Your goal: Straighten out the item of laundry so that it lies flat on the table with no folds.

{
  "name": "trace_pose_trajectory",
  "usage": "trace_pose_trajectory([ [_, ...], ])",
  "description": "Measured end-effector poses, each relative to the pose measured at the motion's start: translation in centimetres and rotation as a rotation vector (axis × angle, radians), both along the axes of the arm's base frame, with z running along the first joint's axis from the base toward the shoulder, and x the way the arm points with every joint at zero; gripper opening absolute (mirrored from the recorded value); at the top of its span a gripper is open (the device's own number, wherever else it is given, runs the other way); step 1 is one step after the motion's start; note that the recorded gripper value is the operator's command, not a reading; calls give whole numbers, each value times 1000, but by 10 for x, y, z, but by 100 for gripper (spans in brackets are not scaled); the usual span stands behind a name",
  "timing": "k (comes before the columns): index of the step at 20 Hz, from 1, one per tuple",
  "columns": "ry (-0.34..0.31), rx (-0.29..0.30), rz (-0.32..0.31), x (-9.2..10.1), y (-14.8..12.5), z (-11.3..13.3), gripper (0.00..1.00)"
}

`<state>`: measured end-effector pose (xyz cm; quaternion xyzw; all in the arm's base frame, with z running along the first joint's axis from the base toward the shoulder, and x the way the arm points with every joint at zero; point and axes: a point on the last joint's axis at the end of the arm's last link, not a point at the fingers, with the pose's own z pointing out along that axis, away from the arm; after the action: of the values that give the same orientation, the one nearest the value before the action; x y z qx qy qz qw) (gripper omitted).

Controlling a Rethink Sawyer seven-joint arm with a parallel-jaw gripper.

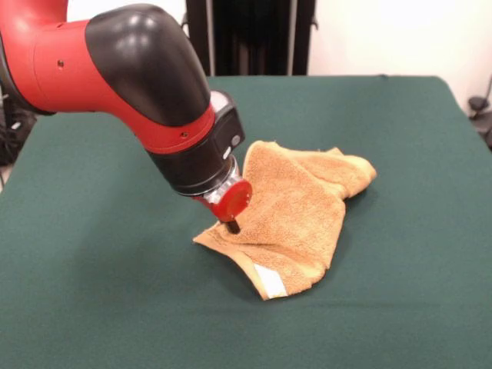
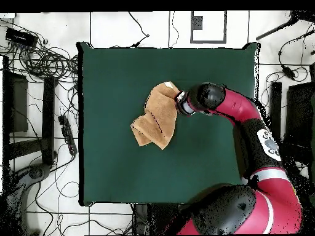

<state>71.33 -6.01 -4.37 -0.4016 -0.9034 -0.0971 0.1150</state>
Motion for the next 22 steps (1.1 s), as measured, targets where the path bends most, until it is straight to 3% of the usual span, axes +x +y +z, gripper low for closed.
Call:
trace_pose_trajectory([
  [4, -48, 11, 80, 3, -11, 3, 0],
  [5, -69, 12, 122, 3, -17, 3, 0],
  [6, -114, 20, 213, 4, -30, 2, 0],
  [9, -156, 26, 304, 4, -44, 2, 0],
  [10, -194, 31, 388, 4, -56, 3, 0],
  [15, -258, 53, 520, 3, -79, 2, 0],
  [20, -270, 55, 561, 4, -78, 3, 0],
  [22, -261, 29, 593, 4, -73, 5, 0],
])
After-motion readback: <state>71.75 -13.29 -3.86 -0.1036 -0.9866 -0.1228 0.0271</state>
